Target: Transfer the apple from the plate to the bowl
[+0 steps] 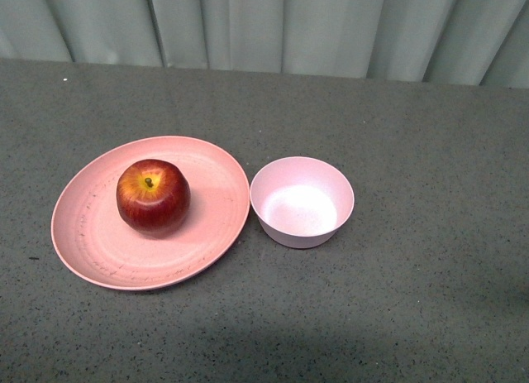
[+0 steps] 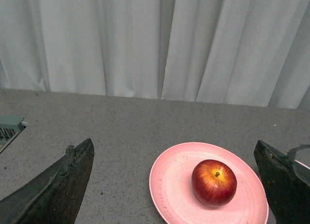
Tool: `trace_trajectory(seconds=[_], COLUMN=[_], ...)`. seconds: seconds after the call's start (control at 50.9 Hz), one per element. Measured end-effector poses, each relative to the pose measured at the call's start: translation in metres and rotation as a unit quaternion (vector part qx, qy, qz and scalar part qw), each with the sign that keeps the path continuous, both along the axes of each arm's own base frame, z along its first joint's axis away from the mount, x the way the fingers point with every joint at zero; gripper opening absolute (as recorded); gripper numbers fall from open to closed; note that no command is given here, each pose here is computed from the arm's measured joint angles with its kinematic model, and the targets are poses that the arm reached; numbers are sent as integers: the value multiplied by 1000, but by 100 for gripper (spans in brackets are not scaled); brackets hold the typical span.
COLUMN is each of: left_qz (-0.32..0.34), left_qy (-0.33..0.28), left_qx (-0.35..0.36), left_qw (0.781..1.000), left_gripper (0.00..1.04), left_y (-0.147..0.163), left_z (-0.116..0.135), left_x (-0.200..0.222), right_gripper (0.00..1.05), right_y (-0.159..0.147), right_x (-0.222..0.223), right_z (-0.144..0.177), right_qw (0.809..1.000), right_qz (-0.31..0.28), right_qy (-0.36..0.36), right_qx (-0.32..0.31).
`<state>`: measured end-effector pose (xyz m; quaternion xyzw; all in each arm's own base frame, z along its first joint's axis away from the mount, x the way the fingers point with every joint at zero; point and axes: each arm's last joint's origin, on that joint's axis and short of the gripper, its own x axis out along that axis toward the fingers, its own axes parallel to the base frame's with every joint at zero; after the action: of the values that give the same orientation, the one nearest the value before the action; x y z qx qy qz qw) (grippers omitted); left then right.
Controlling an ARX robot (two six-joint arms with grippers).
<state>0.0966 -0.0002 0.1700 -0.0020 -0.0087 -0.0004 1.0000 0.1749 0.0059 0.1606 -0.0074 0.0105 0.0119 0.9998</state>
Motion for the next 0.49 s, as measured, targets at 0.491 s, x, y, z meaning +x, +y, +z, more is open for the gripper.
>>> trace_trajectory(seconds=[0.491], left_qz=[0], left_qy=[0], left_qx=[0], left_qw=[1000], left_gripper=[98], left_y=[0], left_z=[0], left_x=[0], right_gripper=[1], right_y=[-6], right_x=[-38], right_z=[3], right_qw=[1000], right_qz=[-11], right_qy=[-6], right_qx=[2])
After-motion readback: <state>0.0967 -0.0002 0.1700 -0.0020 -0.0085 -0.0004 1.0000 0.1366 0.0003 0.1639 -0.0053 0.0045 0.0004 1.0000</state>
